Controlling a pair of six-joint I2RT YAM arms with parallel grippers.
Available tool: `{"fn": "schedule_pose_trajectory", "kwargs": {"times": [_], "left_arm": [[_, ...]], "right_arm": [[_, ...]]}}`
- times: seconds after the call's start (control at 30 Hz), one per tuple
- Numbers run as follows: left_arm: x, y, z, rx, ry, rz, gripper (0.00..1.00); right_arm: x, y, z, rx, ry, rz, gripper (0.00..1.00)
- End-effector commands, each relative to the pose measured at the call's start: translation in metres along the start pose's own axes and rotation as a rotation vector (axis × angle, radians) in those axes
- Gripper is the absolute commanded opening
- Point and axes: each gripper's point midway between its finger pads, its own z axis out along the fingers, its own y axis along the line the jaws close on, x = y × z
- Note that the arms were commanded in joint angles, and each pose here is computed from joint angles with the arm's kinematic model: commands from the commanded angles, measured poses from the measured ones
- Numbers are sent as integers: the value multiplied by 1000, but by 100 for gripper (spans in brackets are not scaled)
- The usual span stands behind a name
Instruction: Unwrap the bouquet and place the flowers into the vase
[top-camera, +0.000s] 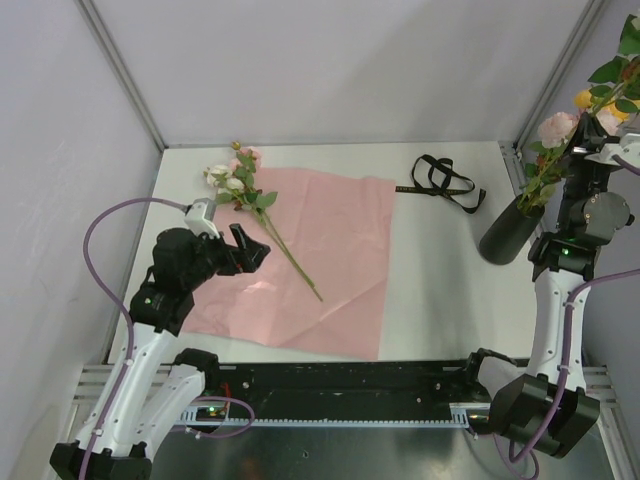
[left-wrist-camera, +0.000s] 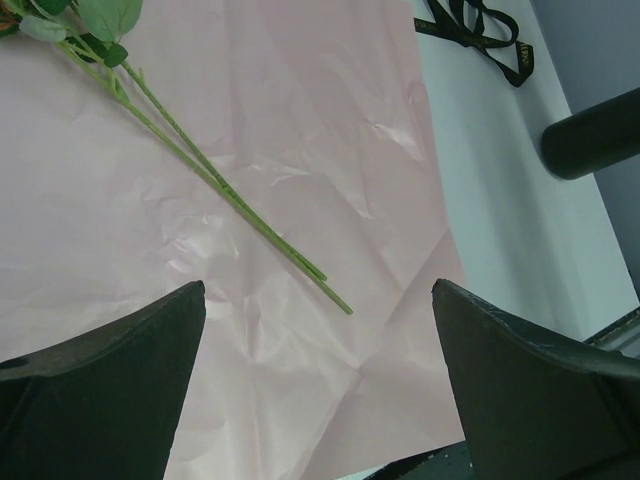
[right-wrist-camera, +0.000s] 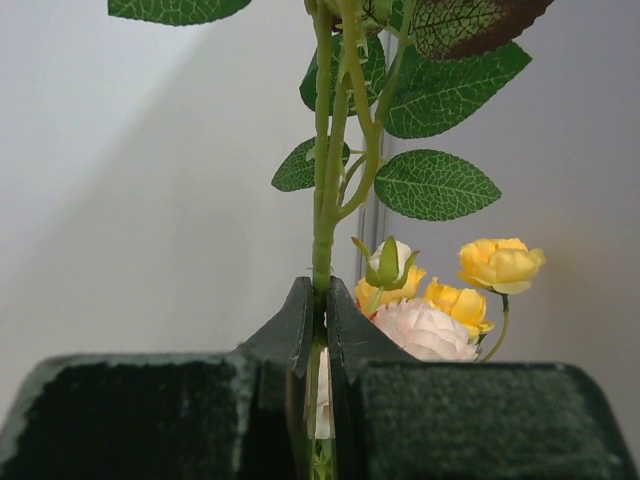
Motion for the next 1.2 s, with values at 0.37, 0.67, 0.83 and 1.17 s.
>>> {"fn": "schedule_pose_trajectory", "kwargs": {"times": [0.37,0.67,0.83,1.17], "left_arm": [[-18,-4,-7,-6,-61,44,99],[-18,-2,-9,-18,-67,44,100],[-18,3,-10,-46,-68,42,100],[-20,5,-10,-62,-76,42,100]], "right_arm": [[53,-7,-22,18,58,-56,0],[101,-20,-39,138,221,71,16],[107,-22,-67,212,334,134,35],[139,16,-112,163,683,288,64]]}}
